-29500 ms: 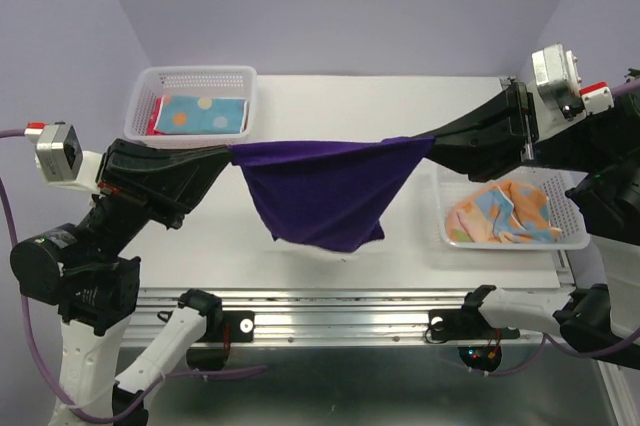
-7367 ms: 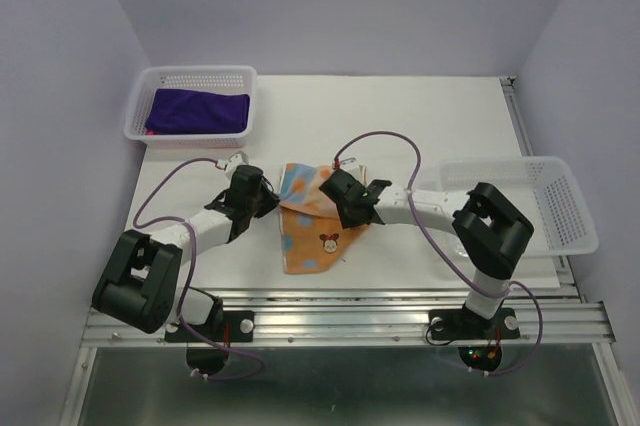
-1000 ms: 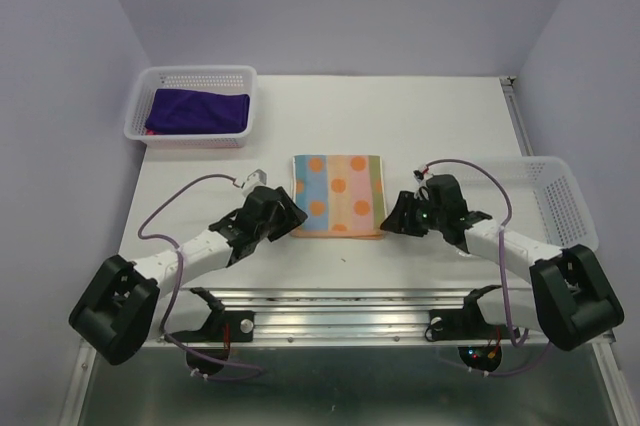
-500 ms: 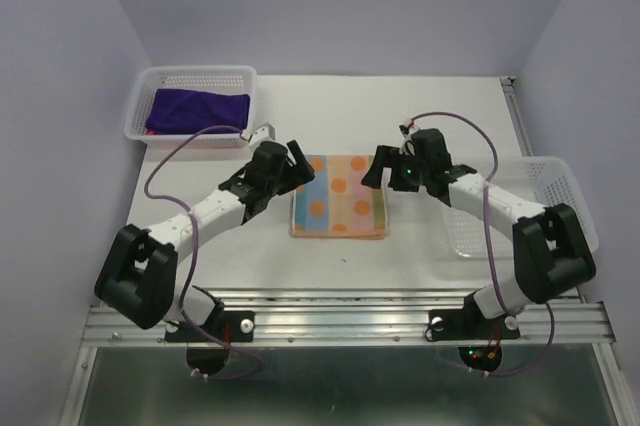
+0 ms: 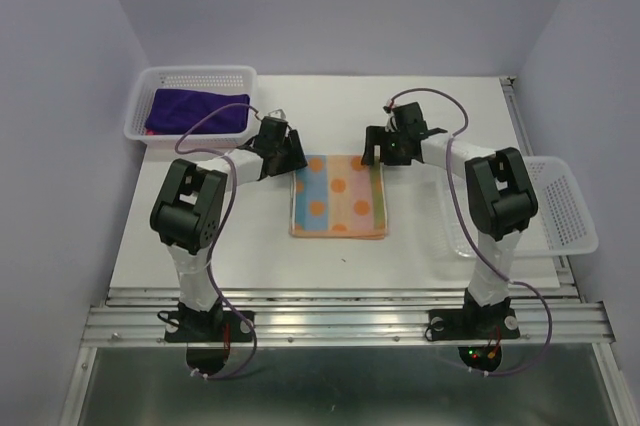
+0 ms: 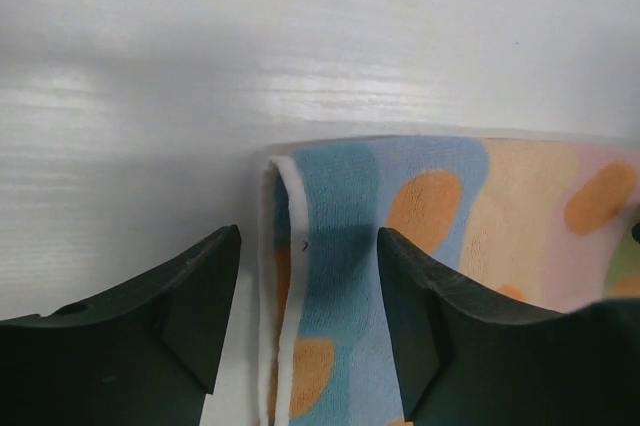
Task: Fold and stack the towels
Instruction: Fold the towel
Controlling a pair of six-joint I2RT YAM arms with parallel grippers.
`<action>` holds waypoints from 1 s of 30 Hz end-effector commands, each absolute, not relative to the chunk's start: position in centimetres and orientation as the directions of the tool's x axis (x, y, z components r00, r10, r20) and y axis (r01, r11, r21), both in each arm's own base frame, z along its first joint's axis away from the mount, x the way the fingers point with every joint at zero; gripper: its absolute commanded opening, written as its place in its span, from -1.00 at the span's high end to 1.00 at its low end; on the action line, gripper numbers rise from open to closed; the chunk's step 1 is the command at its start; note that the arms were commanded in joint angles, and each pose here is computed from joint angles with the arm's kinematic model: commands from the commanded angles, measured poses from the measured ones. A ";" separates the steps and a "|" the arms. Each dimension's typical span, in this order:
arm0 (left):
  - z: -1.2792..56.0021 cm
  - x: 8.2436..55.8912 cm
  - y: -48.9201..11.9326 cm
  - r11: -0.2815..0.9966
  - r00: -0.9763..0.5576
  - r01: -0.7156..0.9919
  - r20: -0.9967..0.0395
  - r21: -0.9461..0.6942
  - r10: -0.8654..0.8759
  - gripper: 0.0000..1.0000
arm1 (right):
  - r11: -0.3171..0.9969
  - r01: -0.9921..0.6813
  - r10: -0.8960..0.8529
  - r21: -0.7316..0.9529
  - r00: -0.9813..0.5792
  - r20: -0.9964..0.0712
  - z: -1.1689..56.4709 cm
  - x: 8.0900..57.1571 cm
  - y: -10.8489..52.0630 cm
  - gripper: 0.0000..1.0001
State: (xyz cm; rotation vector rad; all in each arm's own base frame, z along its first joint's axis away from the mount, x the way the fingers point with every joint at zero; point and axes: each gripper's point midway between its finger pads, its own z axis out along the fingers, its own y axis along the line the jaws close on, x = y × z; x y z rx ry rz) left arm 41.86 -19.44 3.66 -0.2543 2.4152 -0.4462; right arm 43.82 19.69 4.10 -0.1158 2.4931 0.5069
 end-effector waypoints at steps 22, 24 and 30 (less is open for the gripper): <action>9.9 43.6 -20.5 0.879 -0.665 0.091 -0.686 -0.469 -0.297 1.00 | 0.848 -0.353 0.010 0.395 -0.735 -0.678 9.0 43.9 19.8 0.99; 10.7 41.5 -21.5 0.874 -0.654 0.125 -0.701 -0.469 -0.282 1.00 | 0.835 -0.361 0.021 0.415 -0.732 -0.680 9.5 42.8 20.0 0.99; 10.5 36.8 -21.7 0.872 -0.648 0.117 -0.702 -0.476 -0.296 1.00 | 0.818 -0.360 0.042 0.449 -0.742 -0.669 9.9 37.3 20.2 0.99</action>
